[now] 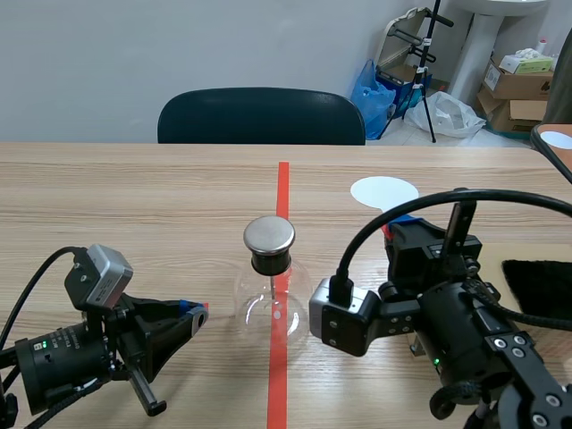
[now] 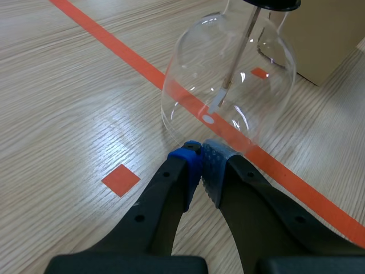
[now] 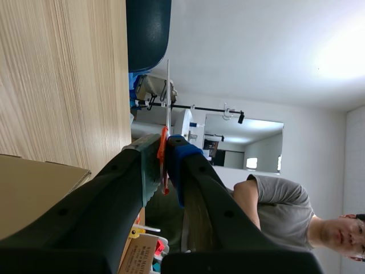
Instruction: Do the electroscope experiment
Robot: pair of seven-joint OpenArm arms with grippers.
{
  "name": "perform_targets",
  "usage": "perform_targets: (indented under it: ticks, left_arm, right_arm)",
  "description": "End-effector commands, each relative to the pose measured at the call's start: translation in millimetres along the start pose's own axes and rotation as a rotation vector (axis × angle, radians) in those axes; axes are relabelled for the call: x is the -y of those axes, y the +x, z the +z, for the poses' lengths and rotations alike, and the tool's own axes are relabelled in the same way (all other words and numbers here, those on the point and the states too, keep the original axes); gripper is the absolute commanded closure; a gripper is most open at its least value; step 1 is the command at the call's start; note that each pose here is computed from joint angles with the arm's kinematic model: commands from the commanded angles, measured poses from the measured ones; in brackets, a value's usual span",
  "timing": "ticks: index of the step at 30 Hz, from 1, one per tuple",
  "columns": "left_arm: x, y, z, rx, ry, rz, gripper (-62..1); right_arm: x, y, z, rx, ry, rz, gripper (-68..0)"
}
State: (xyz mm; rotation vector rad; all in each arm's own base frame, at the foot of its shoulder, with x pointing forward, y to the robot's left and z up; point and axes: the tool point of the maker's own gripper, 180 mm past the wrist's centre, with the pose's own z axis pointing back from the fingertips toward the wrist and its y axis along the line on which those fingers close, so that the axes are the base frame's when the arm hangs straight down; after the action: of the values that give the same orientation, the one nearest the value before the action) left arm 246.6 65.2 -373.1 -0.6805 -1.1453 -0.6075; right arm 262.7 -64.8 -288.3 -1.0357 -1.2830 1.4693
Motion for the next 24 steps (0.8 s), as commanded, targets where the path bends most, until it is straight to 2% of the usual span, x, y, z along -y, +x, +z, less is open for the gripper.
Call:
perform_targets:
  ticks: [1,24]
  left_arm:
    - [-0.2,11.5,-1.0,0.038,-0.007,-0.004,-3.7]
    - [-0.2,12.4,-1.1,0.043,-0.007,-0.004,-3.6]
  right_arm:
    - [7.5,-3.5,-3.1,-0.002,-0.029,0.015,-1.3]
    - [7.9,-4.0,-3.1,-0.004,-0.032,0.010,-1.3]
